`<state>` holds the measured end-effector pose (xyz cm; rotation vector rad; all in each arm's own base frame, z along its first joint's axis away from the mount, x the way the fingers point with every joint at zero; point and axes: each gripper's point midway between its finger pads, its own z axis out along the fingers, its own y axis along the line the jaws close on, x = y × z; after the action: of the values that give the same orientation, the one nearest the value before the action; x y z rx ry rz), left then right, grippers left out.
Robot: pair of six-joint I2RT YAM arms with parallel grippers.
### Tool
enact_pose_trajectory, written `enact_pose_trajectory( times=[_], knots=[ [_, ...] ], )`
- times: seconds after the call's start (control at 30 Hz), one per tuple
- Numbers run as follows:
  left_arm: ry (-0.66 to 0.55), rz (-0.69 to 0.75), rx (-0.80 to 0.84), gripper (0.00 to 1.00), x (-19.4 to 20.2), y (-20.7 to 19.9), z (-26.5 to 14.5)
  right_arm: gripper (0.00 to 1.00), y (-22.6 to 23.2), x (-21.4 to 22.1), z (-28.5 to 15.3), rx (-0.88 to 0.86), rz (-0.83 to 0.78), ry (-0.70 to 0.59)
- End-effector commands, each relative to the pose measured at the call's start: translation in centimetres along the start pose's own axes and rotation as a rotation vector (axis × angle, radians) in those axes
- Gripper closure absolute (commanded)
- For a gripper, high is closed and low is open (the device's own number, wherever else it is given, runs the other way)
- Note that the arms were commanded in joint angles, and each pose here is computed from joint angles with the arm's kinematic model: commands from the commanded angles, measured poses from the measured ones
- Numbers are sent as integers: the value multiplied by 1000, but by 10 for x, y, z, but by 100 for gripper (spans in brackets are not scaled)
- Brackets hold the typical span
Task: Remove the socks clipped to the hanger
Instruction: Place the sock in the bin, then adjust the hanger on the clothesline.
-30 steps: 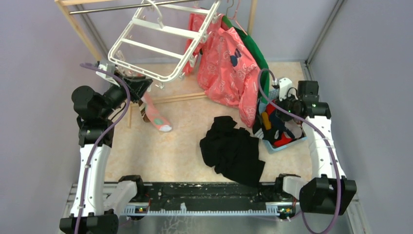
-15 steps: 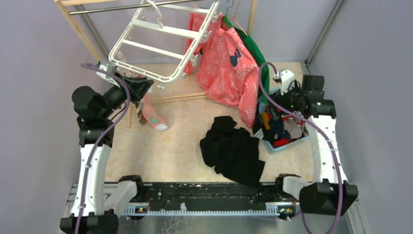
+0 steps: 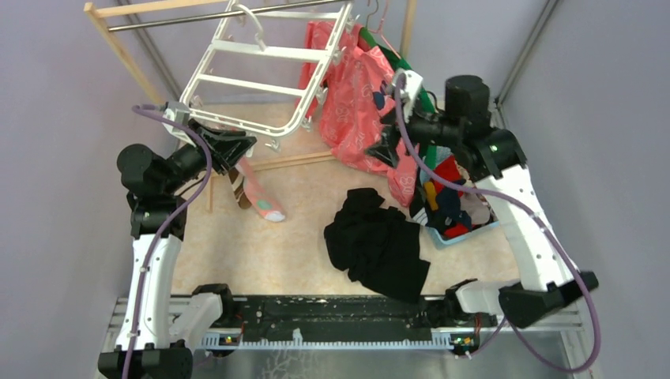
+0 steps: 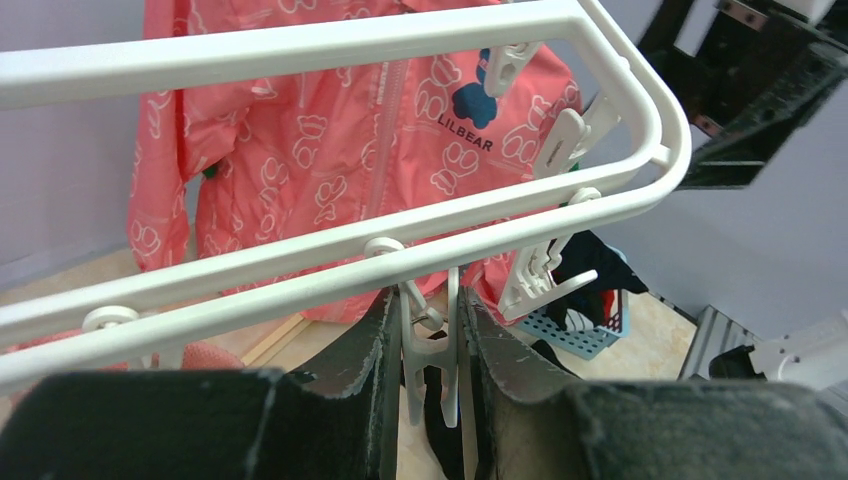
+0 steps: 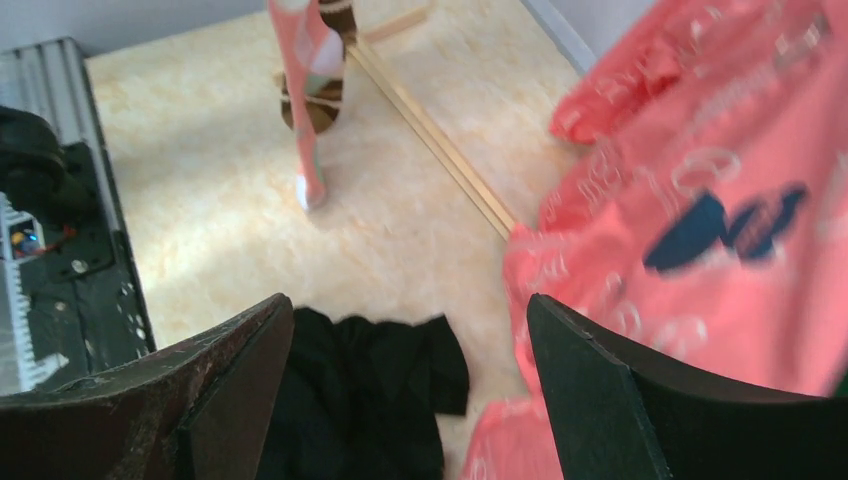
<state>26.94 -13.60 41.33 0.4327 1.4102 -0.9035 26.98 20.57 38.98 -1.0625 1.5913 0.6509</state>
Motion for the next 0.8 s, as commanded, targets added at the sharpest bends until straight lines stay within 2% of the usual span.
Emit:
enact_pose_trajectory(
  times=[0.0,0.13,0.23,0.4,0.57,0.67,0.77],
  knots=[
    [39,-1,128,76,7,-27,-6,14,4,-45,40,-73,6,-87],
    [41,11,129,75,9,-26,-6,14,22,-71,70,-144,-6,-122],
    [46,3,134,75,11,-25,-5,14,33,-86,92,-137,-25,-139],
    [47,-2,138,74,14,-25,-6,16,13,-103,122,-54,10,-174],
    [46,-8,138,73,16,-25,-6,21,-4,-119,129,7,-9,-202],
    [46,-13,137,73,16,-24,-6,26,-4,-122,130,6,-19,-216],
    [46,-22,131,72,18,-23,-6,37,0,-123,132,-20,-23,-227]
  ],
)
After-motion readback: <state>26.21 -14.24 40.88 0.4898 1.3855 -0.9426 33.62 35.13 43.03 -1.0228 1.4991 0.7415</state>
